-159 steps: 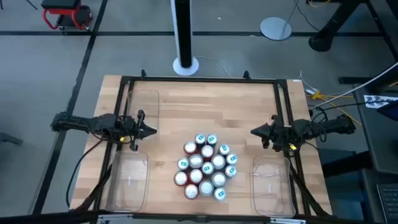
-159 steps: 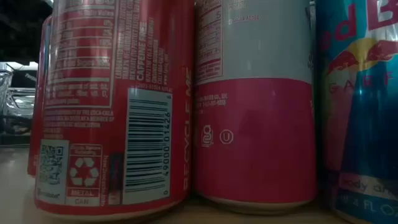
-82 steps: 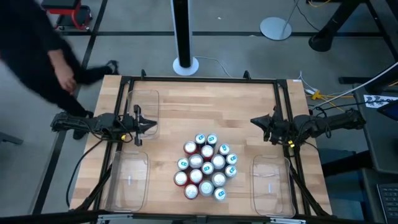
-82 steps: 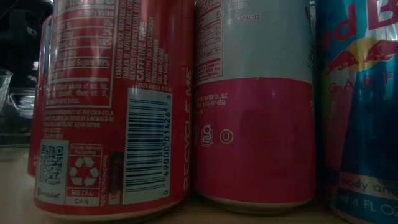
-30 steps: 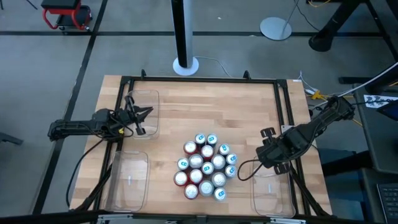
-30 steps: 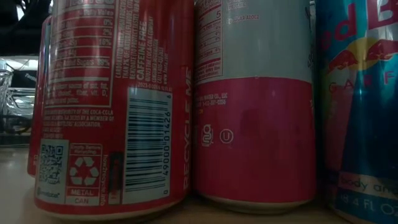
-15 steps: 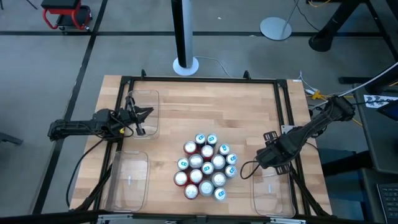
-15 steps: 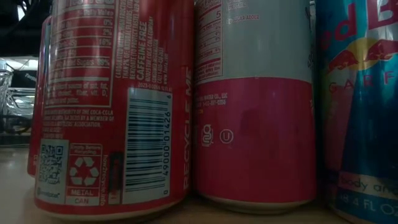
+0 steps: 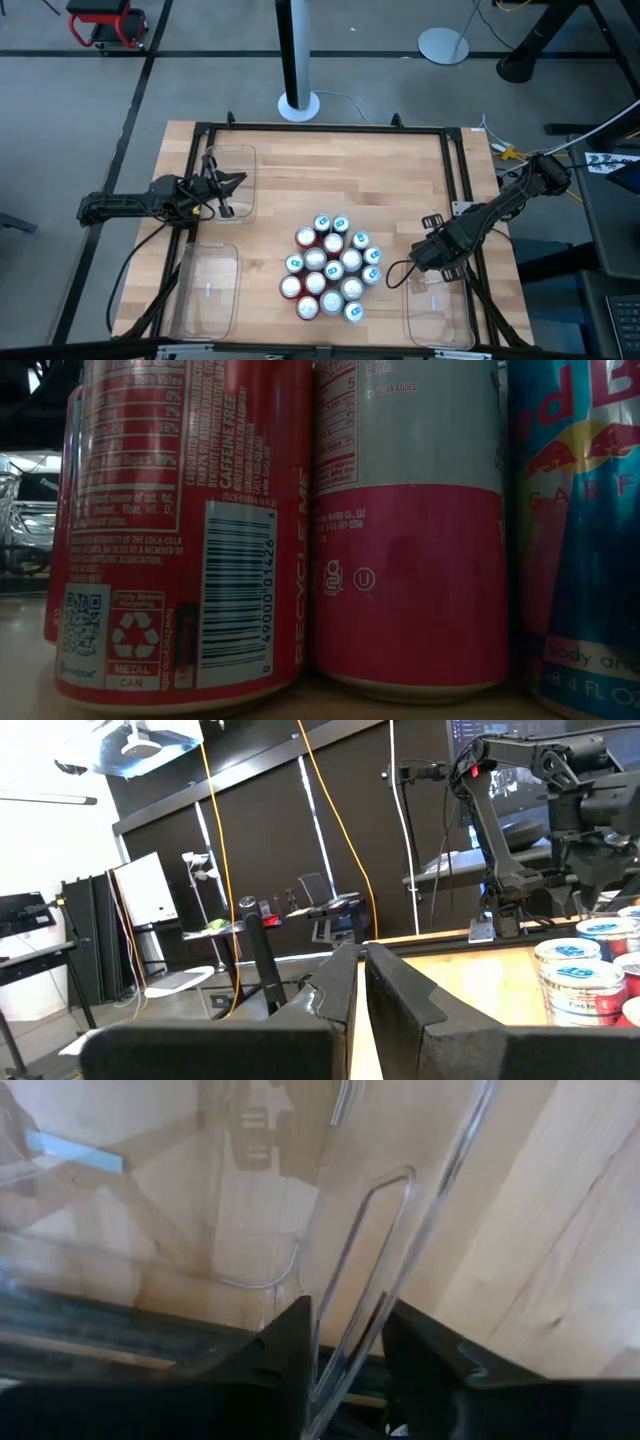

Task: Sort soda cans
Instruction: Move the transparent bins into the top middle

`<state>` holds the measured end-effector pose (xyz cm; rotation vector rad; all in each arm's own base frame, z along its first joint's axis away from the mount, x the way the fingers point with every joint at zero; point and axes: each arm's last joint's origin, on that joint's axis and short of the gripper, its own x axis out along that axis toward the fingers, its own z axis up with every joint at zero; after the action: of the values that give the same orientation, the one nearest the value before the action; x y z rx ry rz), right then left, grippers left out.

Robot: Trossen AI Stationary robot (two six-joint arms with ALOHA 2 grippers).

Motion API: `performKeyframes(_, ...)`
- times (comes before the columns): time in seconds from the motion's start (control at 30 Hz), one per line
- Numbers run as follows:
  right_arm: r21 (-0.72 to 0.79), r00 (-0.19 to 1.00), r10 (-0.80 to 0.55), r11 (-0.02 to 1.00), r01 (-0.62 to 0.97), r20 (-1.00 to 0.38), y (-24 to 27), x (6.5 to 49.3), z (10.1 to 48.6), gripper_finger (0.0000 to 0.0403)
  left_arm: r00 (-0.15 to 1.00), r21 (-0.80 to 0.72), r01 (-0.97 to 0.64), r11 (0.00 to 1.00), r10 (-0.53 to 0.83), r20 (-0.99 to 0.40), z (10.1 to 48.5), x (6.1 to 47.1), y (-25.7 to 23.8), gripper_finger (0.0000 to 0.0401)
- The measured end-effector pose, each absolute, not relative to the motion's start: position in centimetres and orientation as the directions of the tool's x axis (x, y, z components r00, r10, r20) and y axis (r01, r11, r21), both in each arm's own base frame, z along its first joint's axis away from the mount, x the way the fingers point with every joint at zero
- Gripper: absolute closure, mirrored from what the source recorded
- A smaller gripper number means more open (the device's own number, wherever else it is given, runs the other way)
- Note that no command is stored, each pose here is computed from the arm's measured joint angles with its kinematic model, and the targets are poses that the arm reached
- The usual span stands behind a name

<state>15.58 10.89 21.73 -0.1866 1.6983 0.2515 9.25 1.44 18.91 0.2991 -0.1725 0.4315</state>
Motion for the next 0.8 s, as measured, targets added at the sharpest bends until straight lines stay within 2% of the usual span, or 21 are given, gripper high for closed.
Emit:
performKeyframes(0.2,0.029,-0.114,-0.004,0.956,-0.292,-0.994,10.9,15.8,22.0,0.0378,0.894,0.245,-0.436,0.866,0.385,0.230,18.9,9.2,1.4,0.0382)
performKeyframes(0.27,0.014,-0.120,-0.023,0.954,-0.298,-0.993,10.8,15.7,22.1,0.0394,0.894,0.245,-0.436,0.866,0.385,0.231,18.9,9.2,1.4,0.0382)
performKeyframes(0.43,-0.083,-0.110,-0.119,0.954,-0.287,-0.987,9.9,15.7,22.1,0.0387,0.894,0.245,-0.436,0.866,0.385,0.230,18.9,9.2,1.4,0.0382)
performKeyframes(0.57,-0.127,-0.101,-0.164,0.947,-0.297,-0.981,8.7,16.3,22.1,0.0397,0.894,0.244,-0.436,0.866,0.385,0.230,18.9,9.2,1.4,0.0382)
performKeyframes(0.8,-0.179,-0.100,-0.217,0.939,-0.294,-0.971,5.6,17.6,22.2,0.0392,0.894,0.244,-0.436,0.866,0.385,0.230,18.9,9.2,1.4,0.0382)
